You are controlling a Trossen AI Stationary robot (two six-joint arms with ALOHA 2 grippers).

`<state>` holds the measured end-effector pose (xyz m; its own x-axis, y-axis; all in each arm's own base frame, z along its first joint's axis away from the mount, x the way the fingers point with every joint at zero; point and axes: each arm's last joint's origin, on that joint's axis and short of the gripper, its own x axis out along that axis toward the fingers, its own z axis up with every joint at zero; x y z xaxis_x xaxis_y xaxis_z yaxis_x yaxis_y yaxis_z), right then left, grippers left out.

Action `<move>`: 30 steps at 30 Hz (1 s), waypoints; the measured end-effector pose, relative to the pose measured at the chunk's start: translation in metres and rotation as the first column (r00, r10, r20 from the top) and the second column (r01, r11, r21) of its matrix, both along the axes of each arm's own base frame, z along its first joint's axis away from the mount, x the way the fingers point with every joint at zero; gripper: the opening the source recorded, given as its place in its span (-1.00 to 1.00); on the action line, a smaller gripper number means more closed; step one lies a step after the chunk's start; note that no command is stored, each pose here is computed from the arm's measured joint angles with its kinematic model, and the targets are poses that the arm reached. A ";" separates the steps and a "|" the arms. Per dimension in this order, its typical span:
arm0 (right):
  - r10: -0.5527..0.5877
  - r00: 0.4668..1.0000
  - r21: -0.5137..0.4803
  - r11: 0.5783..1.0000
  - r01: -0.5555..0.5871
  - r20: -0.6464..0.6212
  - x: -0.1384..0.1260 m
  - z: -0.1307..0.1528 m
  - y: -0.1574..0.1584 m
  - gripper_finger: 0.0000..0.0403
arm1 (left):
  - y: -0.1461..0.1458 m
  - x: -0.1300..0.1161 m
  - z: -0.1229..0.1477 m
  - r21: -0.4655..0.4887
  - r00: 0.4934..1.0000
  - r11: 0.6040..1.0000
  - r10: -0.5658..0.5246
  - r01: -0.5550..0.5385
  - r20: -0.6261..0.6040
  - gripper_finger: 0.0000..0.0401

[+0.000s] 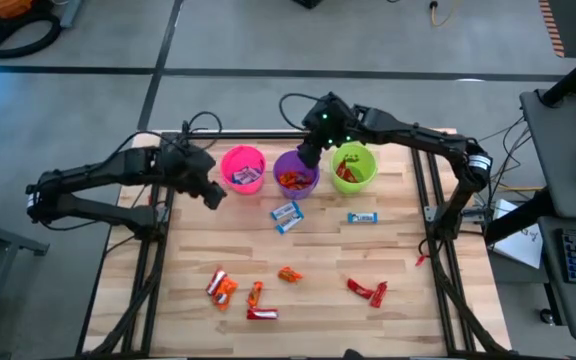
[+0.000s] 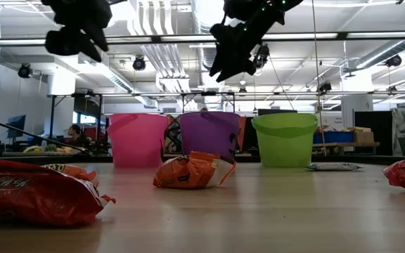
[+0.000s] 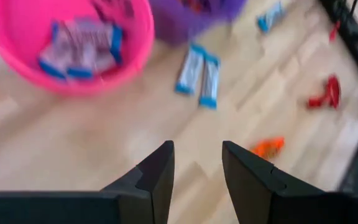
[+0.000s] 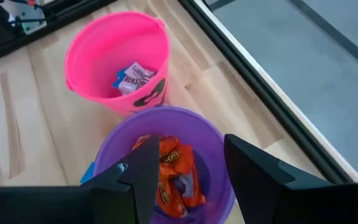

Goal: Organize candy in baskets
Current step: Put the red chocolate into the green bucket

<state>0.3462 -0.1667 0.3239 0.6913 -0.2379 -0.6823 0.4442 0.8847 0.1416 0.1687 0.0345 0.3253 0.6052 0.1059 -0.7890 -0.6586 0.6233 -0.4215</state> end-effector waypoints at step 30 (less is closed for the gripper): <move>0.082 0.990 0.230 0.967 -0.107 0.114 -0.007 0.048 0.071 -0.24 | -0.107 0.003 -0.074 -0.266 0.964 0.956 -0.178 0.122 -0.197 -0.31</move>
<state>0.3396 -0.0952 0.3722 0.7723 -0.0094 -0.6352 0.3322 0.8582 0.3912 0.1714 -0.0720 0.2517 0.4104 -0.1899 -0.8919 -0.6583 0.6152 -0.4338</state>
